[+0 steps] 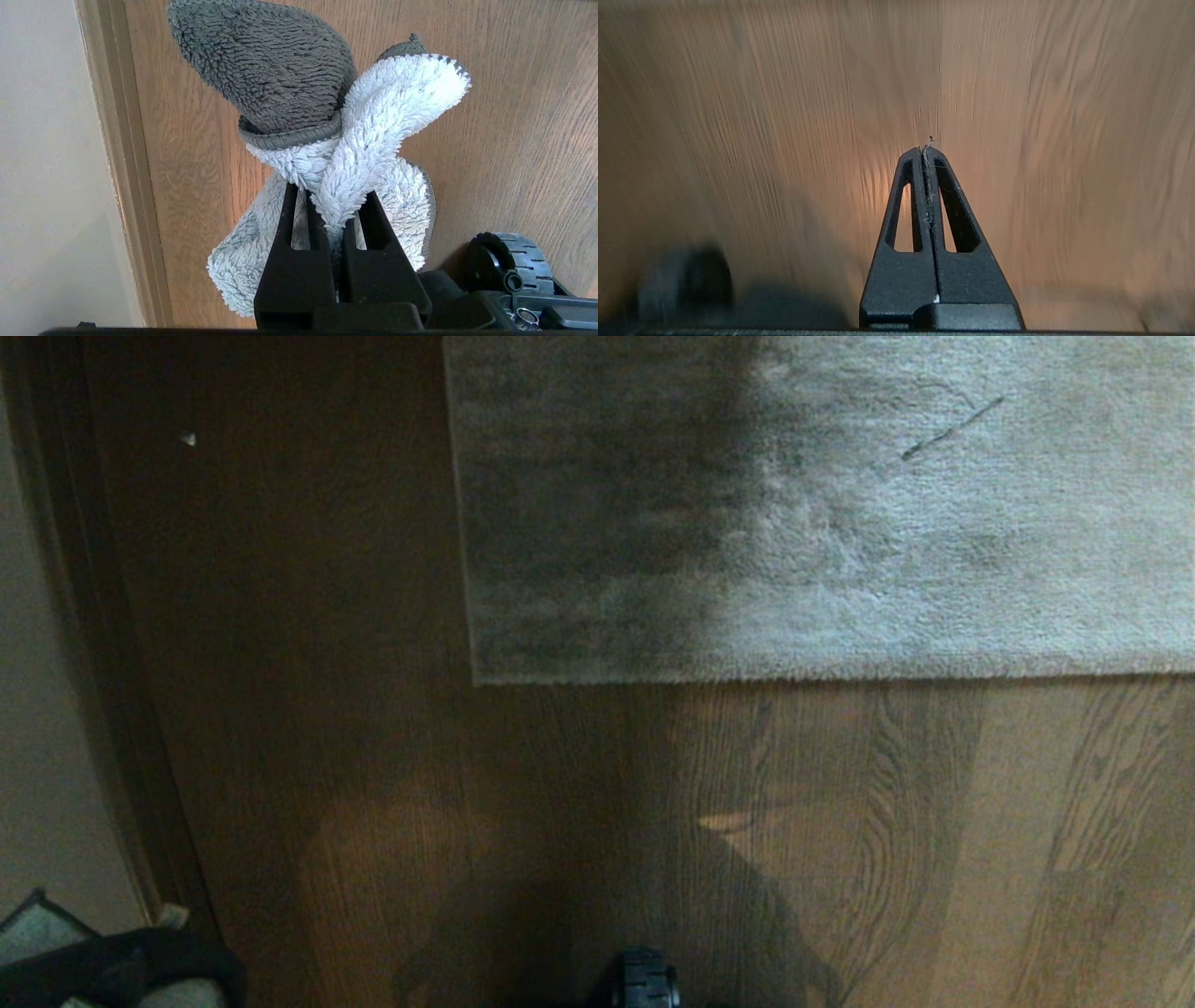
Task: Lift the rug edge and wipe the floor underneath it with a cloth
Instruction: Put down the rag
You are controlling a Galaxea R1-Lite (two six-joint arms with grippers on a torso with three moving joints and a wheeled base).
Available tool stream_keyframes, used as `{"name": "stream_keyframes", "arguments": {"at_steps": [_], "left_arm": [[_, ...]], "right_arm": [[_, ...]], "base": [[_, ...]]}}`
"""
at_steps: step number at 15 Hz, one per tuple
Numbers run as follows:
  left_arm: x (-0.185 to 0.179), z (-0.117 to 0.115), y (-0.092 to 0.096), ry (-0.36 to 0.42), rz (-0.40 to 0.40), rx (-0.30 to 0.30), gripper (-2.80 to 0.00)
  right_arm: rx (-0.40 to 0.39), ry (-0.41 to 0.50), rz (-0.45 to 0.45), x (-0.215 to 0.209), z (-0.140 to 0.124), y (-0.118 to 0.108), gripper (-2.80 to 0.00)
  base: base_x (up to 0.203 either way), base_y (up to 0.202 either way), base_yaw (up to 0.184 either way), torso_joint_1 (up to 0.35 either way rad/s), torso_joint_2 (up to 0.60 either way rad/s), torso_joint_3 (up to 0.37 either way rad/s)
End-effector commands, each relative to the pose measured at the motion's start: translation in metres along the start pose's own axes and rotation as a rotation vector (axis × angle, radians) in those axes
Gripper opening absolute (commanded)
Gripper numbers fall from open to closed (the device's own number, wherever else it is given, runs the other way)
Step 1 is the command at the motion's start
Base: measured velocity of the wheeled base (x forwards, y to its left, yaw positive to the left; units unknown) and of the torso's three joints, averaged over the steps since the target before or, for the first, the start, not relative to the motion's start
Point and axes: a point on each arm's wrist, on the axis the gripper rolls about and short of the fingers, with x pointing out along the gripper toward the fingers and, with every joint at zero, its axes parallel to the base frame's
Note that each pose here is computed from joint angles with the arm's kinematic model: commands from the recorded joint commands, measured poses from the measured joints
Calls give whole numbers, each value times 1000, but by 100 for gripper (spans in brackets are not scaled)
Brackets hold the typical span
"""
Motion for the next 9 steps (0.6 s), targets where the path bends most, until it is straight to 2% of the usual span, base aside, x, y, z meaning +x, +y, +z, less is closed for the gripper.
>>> {"name": "stream_keyframes", "arguments": {"at_steps": [1, 2, 4, 6, 9], "left_arm": [[0, 0, 0, -1, 0, -1, -280], [0, 0, 0, -1, 0, -1, -280], [0, 0, 0, -1, 0, -1, -280], [0, 0, 0, -1, 0, -1, -280], [0, 0, 0, -1, 0, -1, -280]], "right_arm": [[-2, 100, 34, -1, -11, 0, -280], [-4, 120, 84, -1, -13, 1, -280], [-67, 252, 125, -4, -26, 2, -280], [-84, 248, 154, -4, -25, 2, -280], [-65, 240, 152, -4, -25, 2, -280]], "base": [[0, 0, 0, 0, 0, 0], [0, 0, 0, 0, 0, 0], [0, 0, 0, 0, 0, 0], [0, 0, 0, 0, 0, 0], [0, 0, 0, 0, 0, 0]]}}
